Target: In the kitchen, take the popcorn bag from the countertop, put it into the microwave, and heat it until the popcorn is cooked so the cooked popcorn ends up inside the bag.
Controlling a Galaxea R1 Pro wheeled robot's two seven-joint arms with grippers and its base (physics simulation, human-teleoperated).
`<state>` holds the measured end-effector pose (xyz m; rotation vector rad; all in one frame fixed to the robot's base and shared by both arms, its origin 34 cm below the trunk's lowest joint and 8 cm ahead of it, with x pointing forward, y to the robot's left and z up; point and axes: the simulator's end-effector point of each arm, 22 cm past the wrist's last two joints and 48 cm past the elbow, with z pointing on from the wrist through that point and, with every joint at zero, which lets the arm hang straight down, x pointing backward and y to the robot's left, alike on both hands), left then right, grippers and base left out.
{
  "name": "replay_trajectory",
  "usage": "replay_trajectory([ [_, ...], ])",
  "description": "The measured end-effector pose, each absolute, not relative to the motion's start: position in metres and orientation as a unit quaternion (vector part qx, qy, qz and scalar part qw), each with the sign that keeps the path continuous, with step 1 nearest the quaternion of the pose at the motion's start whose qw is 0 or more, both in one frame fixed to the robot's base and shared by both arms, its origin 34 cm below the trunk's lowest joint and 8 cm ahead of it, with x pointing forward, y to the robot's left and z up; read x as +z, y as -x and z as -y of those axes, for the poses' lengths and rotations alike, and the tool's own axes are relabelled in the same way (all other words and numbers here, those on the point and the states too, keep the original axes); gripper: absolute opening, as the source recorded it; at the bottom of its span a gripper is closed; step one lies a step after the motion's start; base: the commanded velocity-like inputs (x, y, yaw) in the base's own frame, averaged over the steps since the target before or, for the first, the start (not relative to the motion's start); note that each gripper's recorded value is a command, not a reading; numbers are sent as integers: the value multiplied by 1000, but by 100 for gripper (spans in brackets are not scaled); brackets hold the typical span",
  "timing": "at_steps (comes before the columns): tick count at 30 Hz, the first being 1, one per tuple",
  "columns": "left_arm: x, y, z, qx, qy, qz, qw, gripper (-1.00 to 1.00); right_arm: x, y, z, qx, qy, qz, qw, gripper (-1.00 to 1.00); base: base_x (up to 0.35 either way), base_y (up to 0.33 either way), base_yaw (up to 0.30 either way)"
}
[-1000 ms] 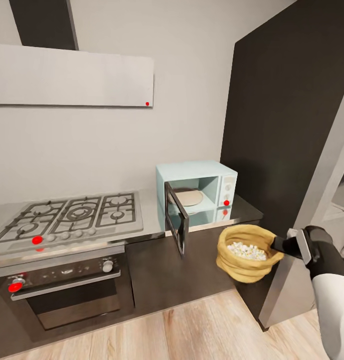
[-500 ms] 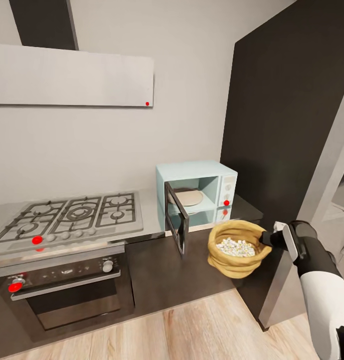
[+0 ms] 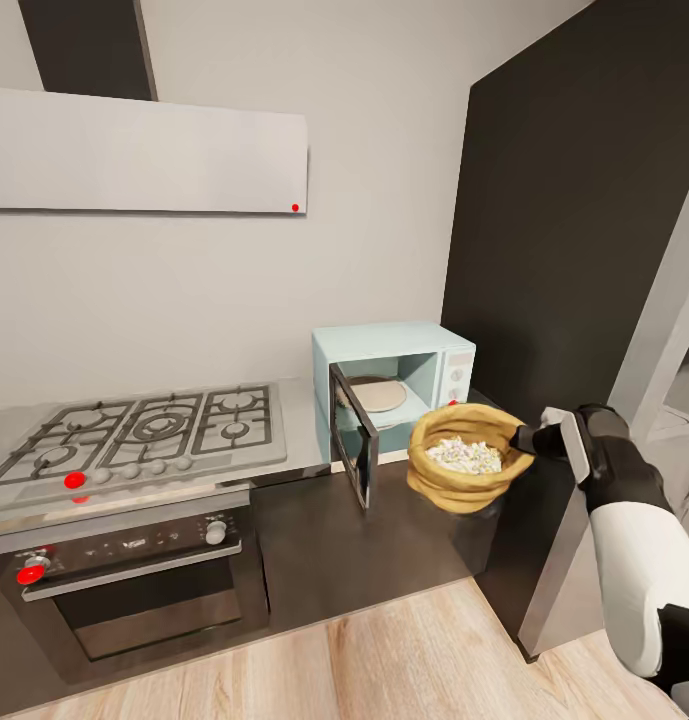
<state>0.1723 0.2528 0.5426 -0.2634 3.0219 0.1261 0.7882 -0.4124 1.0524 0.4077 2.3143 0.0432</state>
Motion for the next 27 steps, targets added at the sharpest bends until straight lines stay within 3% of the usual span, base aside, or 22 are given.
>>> replay_trajectory([
  [17,543,-172,-251,40,86,-994,53,100,1054,-813,365,40,-161,-927,337,-100,0,0,0],
  [27,543,-172,-251,40,87,-994,53,100,1047,-806,382,31,-200,-923,328,-100,0,0,0],
])
